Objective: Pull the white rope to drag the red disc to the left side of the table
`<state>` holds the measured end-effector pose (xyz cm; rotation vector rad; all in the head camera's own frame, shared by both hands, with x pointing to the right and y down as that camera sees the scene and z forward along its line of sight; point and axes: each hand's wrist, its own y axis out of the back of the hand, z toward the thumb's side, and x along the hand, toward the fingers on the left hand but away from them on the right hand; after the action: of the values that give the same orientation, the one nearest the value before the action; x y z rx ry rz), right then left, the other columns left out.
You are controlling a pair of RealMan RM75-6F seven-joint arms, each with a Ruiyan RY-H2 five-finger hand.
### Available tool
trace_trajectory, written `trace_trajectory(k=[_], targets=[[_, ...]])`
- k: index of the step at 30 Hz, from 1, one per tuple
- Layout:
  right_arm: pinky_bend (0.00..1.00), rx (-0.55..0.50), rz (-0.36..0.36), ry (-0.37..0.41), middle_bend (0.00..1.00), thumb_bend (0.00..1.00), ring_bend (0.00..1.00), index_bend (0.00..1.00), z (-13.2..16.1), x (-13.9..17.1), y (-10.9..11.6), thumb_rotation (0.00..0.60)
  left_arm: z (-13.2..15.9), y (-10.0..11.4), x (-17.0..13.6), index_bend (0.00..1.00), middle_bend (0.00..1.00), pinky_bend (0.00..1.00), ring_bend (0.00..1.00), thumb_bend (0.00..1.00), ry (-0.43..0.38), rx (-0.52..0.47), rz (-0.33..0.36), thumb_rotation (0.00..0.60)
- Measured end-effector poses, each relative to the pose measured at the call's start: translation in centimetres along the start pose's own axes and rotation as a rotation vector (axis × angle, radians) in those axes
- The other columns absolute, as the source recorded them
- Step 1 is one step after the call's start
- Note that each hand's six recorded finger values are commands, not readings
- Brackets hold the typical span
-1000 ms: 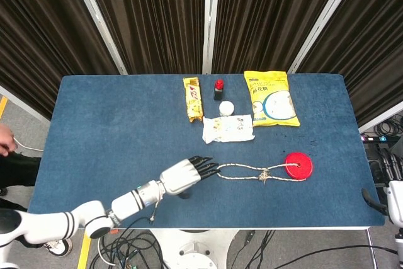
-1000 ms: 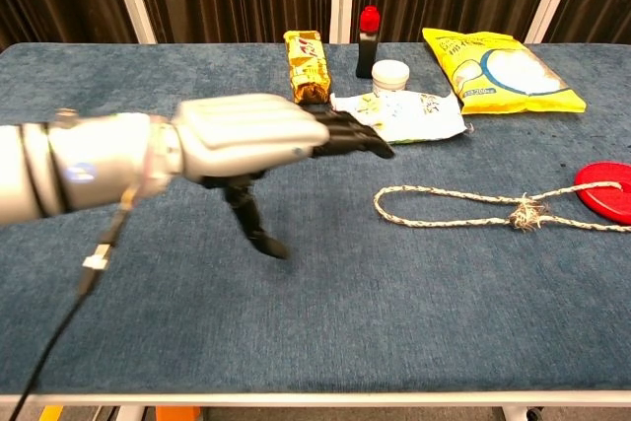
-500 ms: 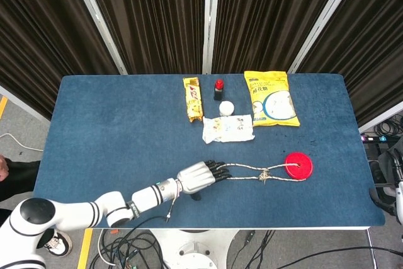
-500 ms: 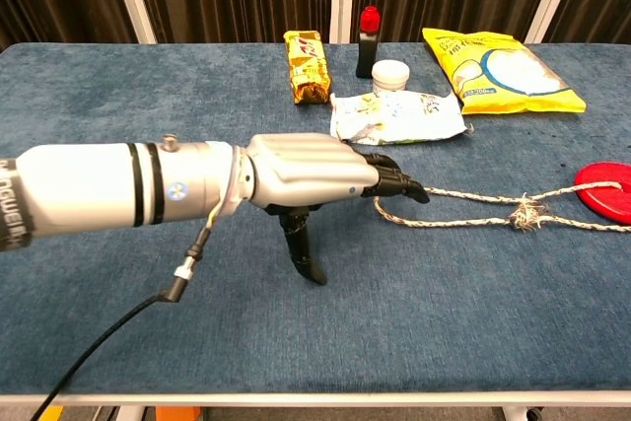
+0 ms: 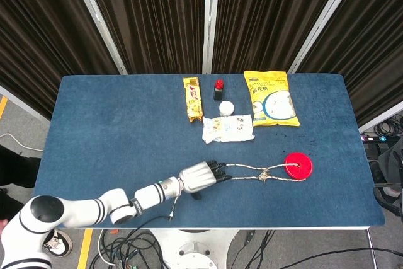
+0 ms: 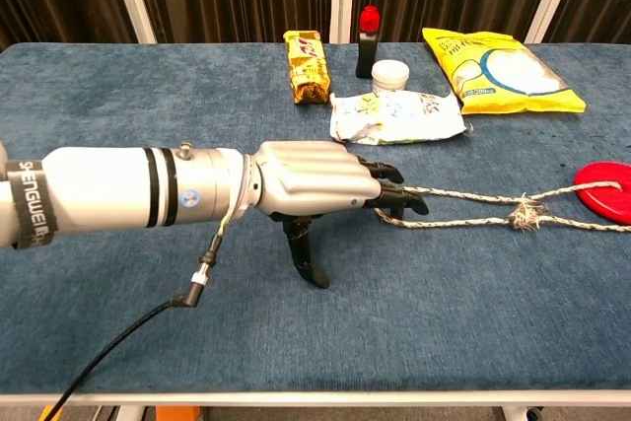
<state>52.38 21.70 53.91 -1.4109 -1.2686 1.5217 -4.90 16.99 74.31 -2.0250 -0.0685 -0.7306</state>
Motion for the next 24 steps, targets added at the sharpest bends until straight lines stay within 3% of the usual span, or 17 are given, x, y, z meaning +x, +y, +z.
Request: trace_trajectory(k=[7,18,22,24], targets=[[0.0,0.002,0.003,0.003,0.0,0.21,0.0,0.0,0.2,0.0,-0.2,0.6,-0.4,1.0,-0.8,0.09,0.72,0.17,0.21,0.08,0.015,0.008,0.027,0.6],[0.0,0.005,0.009,0.006,0.0,0.22,0.0,0.0,0.6,-0.1,-0.4,0.6,-1.6,1.1,-2.5,0.16,0.87,0.2,0.46,0.13,0.058,0.021,0.031,0.6],[0.0,0.005,0.012,0.005,0.0,0.22,0.0,0.0,0.6,-0.1,-0.5,0.6,-2.0,1.3,-3.2,0.29,0.9,0.27,0.57,0.22,0.077,0.03,0.051,0.6],[0.0,0.005,0.014,0.005,0.0,0.22,0.0,0.0,0.6,-0.1,-0.6,0.6,-2.2,1.5,-3.5,0.45,0.93,0.42,0.65,0.27,0.088,0.033,0.066,0.6]])
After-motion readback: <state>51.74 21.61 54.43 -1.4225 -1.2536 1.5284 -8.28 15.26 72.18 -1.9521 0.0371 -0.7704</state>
